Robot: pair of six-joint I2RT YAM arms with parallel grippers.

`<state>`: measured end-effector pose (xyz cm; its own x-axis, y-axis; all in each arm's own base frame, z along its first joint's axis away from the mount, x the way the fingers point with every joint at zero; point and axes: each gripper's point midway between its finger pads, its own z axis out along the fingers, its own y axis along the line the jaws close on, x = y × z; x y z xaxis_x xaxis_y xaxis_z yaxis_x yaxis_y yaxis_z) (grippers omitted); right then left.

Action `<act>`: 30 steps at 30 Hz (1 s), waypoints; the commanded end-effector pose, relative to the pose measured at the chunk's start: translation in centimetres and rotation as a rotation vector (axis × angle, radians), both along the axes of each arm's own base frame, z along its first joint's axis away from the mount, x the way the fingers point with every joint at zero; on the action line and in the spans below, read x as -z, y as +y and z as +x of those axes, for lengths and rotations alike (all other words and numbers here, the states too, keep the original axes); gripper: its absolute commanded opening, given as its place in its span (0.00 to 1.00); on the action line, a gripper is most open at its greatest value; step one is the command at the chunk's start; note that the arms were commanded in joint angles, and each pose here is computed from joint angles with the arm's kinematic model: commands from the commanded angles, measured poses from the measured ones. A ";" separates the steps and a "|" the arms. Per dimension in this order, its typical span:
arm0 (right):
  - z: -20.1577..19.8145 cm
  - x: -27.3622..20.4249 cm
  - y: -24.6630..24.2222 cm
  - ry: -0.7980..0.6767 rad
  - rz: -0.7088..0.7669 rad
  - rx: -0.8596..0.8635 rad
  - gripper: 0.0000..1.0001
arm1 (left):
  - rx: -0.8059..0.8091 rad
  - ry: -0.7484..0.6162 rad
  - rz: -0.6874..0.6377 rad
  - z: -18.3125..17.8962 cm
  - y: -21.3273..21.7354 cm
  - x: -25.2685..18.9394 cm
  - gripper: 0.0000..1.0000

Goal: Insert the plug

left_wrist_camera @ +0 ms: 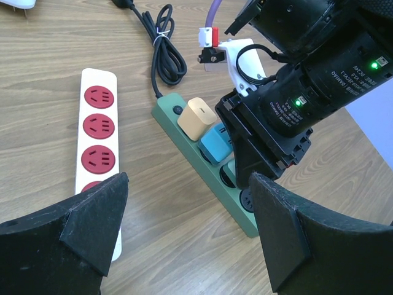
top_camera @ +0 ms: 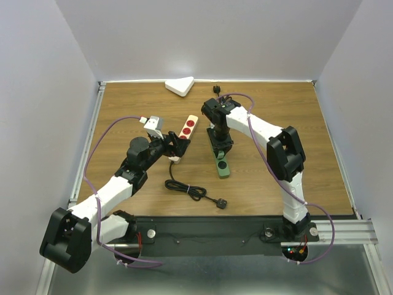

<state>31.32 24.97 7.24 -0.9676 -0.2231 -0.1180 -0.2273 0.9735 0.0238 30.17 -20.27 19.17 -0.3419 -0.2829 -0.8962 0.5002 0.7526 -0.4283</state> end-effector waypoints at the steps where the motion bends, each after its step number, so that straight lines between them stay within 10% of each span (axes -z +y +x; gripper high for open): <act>1: 1.8 3.9 -0.7 -0.012 -0.066 -0.026 0.00 | -0.002 -0.052 -0.003 0.0 0.1 -1.1 0.91; 30: 4.0 6.7 -1.4 -0.041 -0.110 0.001 0.01 | 0.002 -0.042 0.000 0.0 0.0 -0.9 0.91</act>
